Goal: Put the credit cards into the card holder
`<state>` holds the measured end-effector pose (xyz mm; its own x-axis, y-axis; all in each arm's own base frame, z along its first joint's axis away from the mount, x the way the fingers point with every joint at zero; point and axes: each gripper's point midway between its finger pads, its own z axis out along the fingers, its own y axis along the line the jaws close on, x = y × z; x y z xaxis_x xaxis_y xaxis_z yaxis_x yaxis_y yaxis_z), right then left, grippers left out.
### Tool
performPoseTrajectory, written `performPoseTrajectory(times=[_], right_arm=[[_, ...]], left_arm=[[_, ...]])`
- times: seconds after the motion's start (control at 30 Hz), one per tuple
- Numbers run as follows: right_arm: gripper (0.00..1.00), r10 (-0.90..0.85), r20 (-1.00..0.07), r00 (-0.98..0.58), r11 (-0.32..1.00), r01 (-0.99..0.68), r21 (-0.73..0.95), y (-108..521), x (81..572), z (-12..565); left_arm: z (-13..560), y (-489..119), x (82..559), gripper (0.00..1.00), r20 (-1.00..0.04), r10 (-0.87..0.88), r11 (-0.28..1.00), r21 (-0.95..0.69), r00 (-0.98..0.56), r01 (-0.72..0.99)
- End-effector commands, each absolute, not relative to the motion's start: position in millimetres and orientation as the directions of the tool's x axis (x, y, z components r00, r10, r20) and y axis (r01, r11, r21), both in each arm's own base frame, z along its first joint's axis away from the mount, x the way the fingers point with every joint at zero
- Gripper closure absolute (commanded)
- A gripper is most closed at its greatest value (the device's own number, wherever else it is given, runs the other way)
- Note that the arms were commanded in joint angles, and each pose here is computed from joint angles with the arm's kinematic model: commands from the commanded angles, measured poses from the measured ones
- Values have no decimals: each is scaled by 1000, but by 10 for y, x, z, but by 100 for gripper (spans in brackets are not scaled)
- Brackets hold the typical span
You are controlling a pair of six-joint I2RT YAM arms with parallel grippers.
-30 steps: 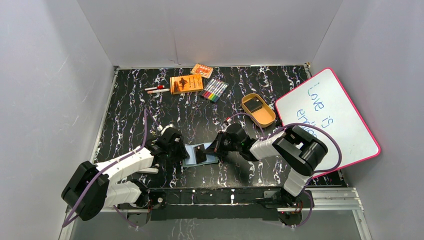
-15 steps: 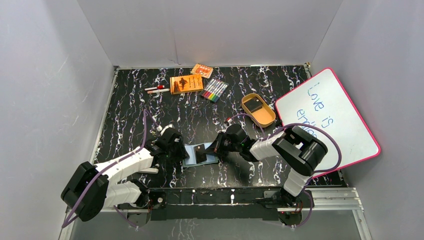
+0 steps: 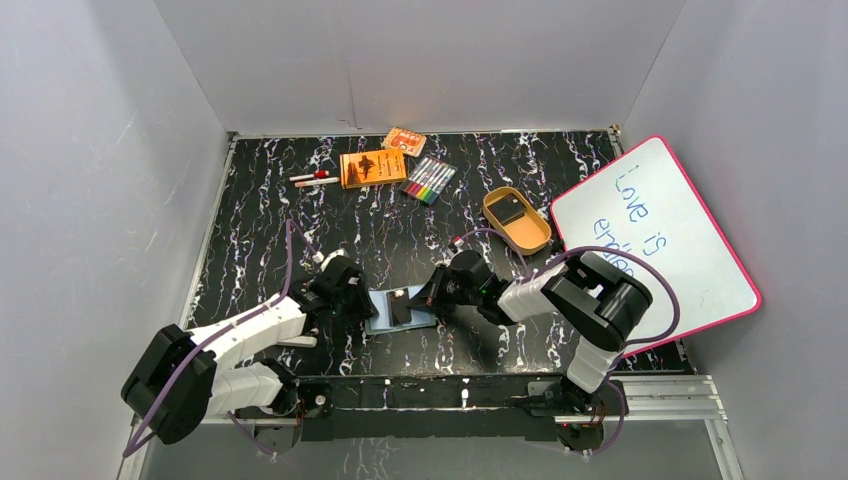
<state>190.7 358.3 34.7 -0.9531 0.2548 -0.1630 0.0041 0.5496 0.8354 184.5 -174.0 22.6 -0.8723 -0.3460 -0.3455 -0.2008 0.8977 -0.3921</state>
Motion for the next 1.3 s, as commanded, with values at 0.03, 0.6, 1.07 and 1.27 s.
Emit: performPoseTrajectory(times=[0.03,0.6,1.07,1.27], right_arm=[[100,227,-172,-959,557,-17,830,3660,1829,280],[100,127,-186,-974,533,-92,841,3918,1701,328],[69,109,-186,-976,567,-92,818,3950,1650,328],[54,103,-216,-971,575,-119,809,3919,1661,411]], left_arm=[[109,-1634,1660,62,-296,-335,910,-347,-894,-226],[122,-1652,1659,63,-298,-344,902,-367,-890,-226],[156,-1699,1701,64,-301,-365,889,-395,-881,-233],[136,-1688,1701,64,-301,-374,887,-393,-877,-243]])
